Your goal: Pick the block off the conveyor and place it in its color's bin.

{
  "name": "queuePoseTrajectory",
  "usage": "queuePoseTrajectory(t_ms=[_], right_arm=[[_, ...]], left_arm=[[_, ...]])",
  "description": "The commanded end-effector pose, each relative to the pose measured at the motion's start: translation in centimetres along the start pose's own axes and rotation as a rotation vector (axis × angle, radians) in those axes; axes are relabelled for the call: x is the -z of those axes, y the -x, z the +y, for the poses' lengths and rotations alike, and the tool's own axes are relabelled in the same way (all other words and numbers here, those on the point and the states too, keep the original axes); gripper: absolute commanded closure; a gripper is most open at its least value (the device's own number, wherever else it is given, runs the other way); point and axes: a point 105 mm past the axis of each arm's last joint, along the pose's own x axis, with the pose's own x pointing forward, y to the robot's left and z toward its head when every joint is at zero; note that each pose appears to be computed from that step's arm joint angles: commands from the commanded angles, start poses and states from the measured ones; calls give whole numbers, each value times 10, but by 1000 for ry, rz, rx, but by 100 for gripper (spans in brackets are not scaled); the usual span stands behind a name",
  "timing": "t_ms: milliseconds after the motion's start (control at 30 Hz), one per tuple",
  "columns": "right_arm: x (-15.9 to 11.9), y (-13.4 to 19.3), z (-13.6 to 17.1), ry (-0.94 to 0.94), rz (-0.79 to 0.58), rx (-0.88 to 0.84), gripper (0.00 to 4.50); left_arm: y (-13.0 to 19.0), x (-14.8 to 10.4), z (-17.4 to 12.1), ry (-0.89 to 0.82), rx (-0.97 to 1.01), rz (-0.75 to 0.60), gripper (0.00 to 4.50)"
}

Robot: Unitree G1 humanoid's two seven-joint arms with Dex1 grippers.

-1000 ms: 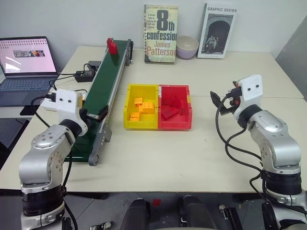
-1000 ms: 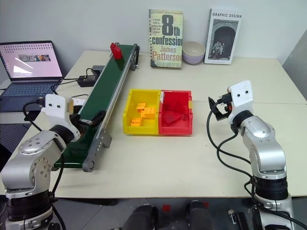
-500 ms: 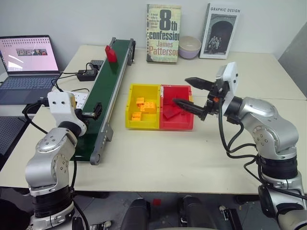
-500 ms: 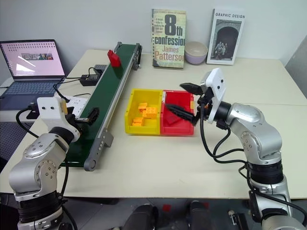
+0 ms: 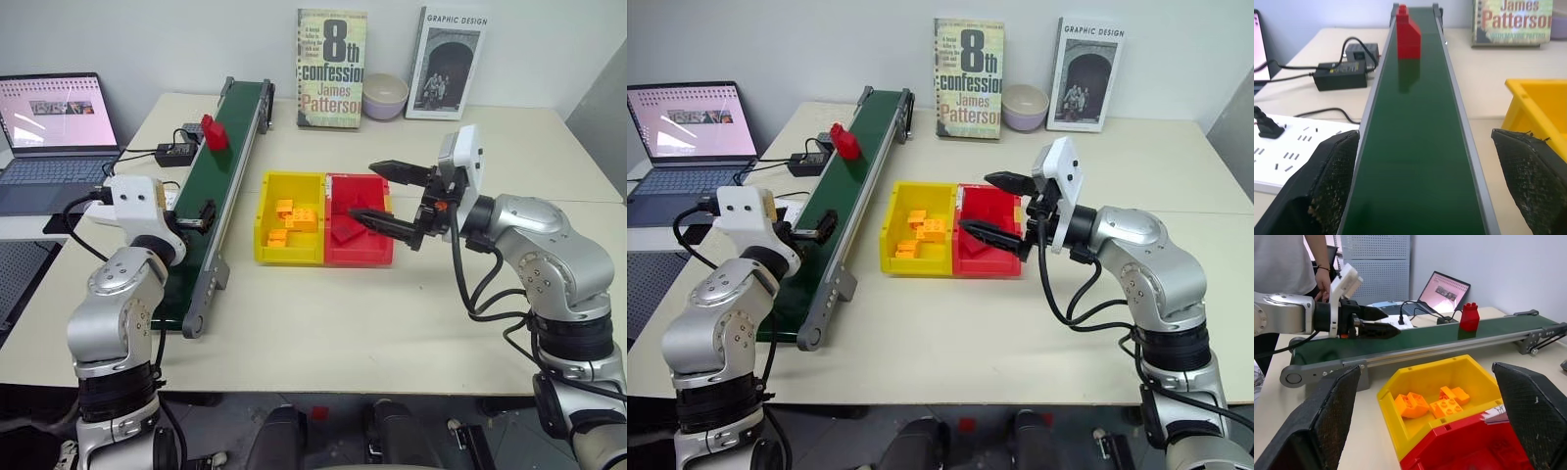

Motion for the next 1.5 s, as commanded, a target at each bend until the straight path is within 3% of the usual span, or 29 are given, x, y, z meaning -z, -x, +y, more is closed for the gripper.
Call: queuePoseTrajectory(t_ms=[33, 600, 833, 1100, 1500], right_arm=[[-13, 4, 3, 44, -29, 4, 0], [-17, 5, 5, 18, -43, -1, 0], [-20, 8, 26, -47, -28, -159, 0], [-20, 7, 34, -26, 2, -209, 0], [-24, 10, 29, -24, 0, -183, 0]], left_arm=[[-1, -19, -1, -25, 2, -68, 1], [-6, -19, 13, -29, -38, -58, 1], [-10, -19, 14, -32, -37, -55, 1], [-15, -14, 13, -33, -23, -40, 1], [8, -3, 12, -6, -88, 11, 217]])
